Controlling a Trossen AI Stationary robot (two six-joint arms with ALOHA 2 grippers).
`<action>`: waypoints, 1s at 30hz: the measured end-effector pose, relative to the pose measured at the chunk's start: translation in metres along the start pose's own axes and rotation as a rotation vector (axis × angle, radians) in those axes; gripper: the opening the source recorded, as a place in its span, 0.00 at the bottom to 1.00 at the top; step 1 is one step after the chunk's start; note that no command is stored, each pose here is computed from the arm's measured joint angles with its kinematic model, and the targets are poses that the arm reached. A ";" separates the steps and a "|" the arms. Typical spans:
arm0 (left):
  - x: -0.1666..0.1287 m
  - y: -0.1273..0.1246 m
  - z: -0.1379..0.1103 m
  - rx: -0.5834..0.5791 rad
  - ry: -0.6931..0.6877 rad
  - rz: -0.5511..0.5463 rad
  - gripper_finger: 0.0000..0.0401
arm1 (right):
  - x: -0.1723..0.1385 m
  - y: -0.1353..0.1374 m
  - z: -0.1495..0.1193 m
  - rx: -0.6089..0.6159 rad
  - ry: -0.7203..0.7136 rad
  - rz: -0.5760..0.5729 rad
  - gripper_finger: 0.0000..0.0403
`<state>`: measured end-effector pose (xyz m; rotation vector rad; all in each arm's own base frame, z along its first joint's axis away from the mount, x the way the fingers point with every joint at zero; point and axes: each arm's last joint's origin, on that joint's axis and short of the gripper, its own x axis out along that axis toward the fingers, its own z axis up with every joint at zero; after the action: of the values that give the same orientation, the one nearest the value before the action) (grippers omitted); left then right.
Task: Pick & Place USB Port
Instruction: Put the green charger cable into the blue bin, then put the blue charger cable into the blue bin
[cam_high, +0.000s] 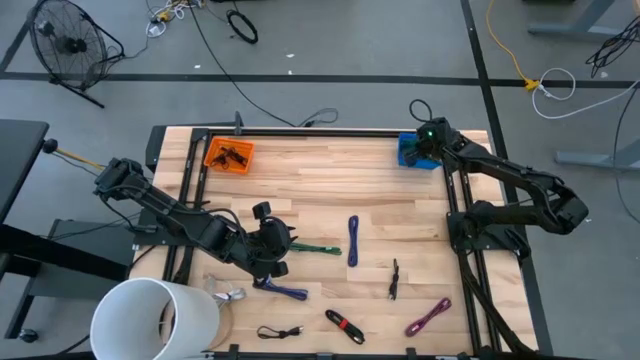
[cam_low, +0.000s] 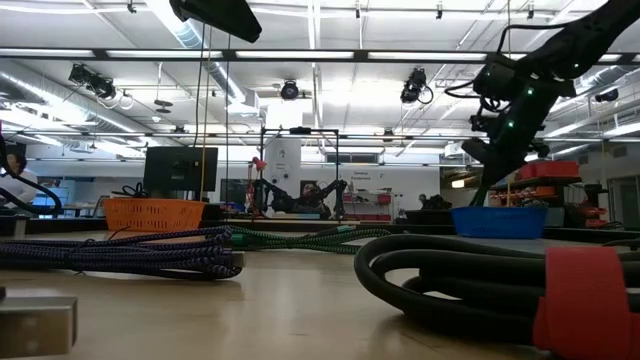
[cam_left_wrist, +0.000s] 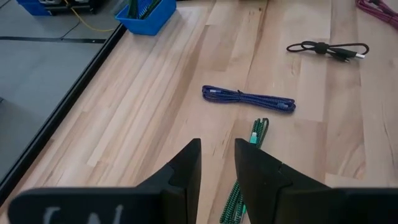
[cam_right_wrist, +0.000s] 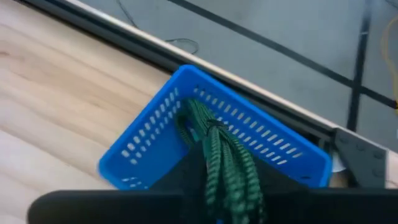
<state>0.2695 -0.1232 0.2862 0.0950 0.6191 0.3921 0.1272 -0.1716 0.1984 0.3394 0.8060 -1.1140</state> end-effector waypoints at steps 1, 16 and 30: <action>0.000 0.000 0.000 0.000 0.000 0.000 0.25 | 0.000 0.000 0.000 0.002 0.001 0.010 0.16; 0.002 0.002 0.001 -0.006 0.002 0.009 0.25 | 0.000 -0.001 0.000 -0.007 0.002 0.026 0.38; 0.002 0.002 0.001 -0.006 0.002 0.009 0.25 | -0.024 0.010 0.035 0.015 -0.038 0.352 0.37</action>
<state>0.2709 -0.1201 0.2862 0.0914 0.6196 0.4031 0.1450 -0.1727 0.2380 0.4526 0.6738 -0.7946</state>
